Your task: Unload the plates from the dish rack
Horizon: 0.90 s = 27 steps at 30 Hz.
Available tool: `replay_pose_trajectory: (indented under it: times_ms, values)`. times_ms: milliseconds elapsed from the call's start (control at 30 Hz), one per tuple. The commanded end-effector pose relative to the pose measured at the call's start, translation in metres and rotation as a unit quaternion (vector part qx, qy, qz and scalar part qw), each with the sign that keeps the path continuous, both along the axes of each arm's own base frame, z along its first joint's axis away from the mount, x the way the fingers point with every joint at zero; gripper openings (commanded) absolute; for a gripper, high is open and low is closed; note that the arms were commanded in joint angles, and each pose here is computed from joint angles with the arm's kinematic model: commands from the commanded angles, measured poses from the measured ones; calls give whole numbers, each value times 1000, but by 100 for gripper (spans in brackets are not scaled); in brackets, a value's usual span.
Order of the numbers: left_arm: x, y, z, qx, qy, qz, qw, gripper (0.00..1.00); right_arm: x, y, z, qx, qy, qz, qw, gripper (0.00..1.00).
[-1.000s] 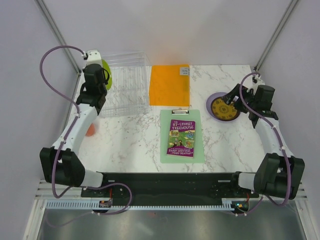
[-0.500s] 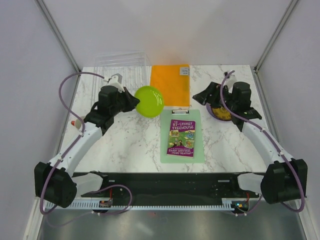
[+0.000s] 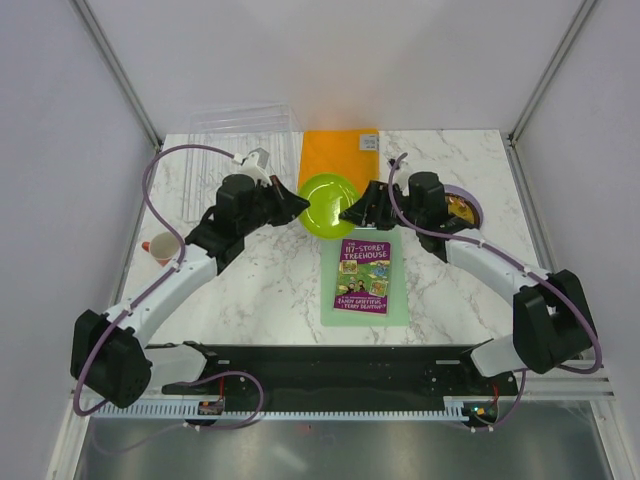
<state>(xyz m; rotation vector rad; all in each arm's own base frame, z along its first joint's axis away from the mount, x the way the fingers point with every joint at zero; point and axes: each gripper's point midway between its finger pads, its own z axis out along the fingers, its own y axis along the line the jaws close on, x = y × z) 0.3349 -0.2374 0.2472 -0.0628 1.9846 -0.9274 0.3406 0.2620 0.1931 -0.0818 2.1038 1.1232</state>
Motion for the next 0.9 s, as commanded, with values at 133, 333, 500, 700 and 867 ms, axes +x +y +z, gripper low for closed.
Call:
replay_pose_trajectory:
  times_ms: [133, 333, 500, 700, 867]
  values:
    - [-2, -6, 10, -41, -16, 10, 999, 2, 20, 5, 40, 14, -77, -11, 997, 0]
    - [-7, 23, -8, 1, -18, 62, 998, 69, 32, -37, 52, -41, -97, -83, 991, 0]
    - [-13, 49, -21, 46, -17, 105, 993, 89, 53, -128, 48, -95, -85, -208, 970, 0]
    - [-29, 74, -19, 61, -44, 136, 988, 91, 62, -237, 6, -152, -6, -322, 935, 0]
    - [-37, 97, -27, 97, -55, 167, 980, 100, 61, -281, -32, -156, 65, -364, 916, 0]
